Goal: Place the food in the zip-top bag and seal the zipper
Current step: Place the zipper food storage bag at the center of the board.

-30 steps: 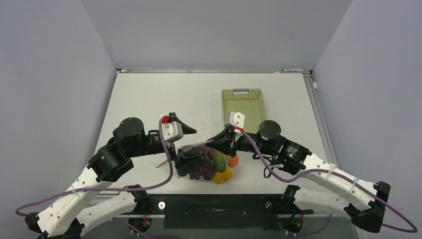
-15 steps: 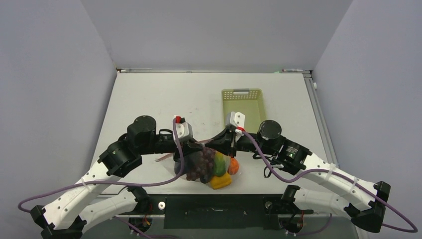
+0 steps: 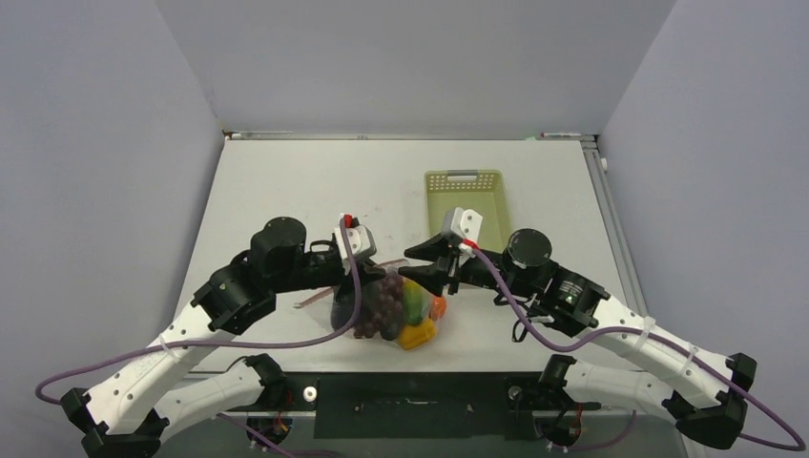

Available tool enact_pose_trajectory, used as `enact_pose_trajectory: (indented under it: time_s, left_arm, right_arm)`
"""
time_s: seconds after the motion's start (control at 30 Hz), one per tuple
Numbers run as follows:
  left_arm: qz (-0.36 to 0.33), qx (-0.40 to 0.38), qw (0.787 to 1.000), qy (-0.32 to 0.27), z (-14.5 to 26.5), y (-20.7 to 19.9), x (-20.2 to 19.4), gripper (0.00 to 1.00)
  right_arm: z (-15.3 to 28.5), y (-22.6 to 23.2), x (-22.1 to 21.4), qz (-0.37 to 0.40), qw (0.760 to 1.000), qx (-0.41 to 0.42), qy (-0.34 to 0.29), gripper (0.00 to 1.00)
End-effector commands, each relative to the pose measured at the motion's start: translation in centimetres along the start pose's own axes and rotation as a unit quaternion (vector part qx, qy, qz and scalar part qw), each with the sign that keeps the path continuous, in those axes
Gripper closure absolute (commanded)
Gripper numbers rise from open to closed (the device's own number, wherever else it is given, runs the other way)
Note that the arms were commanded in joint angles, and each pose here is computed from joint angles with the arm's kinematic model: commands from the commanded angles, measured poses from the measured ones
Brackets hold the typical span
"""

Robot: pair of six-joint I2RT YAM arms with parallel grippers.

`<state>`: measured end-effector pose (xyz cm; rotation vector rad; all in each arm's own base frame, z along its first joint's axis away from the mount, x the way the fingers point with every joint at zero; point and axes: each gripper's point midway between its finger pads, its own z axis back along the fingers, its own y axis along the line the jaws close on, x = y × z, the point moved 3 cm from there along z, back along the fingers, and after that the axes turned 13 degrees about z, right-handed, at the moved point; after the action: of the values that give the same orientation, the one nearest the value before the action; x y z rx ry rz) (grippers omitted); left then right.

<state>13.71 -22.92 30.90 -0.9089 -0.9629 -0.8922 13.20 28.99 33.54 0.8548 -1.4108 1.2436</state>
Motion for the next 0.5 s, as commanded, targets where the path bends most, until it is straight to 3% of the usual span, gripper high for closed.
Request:
enact_pose_trajectory:
  time_s: [0.0, 0.17, 0.47]
  left_arm:
    - [-0.027, 0.054, 0.996, -0.061, 1.9, 0.6, 4.3, 1.0]
    - [-0.042, 0.109, 0.99, -0.077, 2.9, 1.9, 5.6, 1.0]
    - [-0.082, 0.208, 0.972, -0.068, 4.5, 4.5, 7.7, 1.0]
  right_arm:
    - [2.5, -2.7, 5.5, 0.045, 0.994, -0.086, -0.059, 0.58]
    - [4.2, -4.5, 5.0, 0.042, 0.986, -0.16, -0.038, 0.36]
    - [5.1, -5.2, 3.1, 0.021, 0.978, -0.206, -0.012, 0.31]
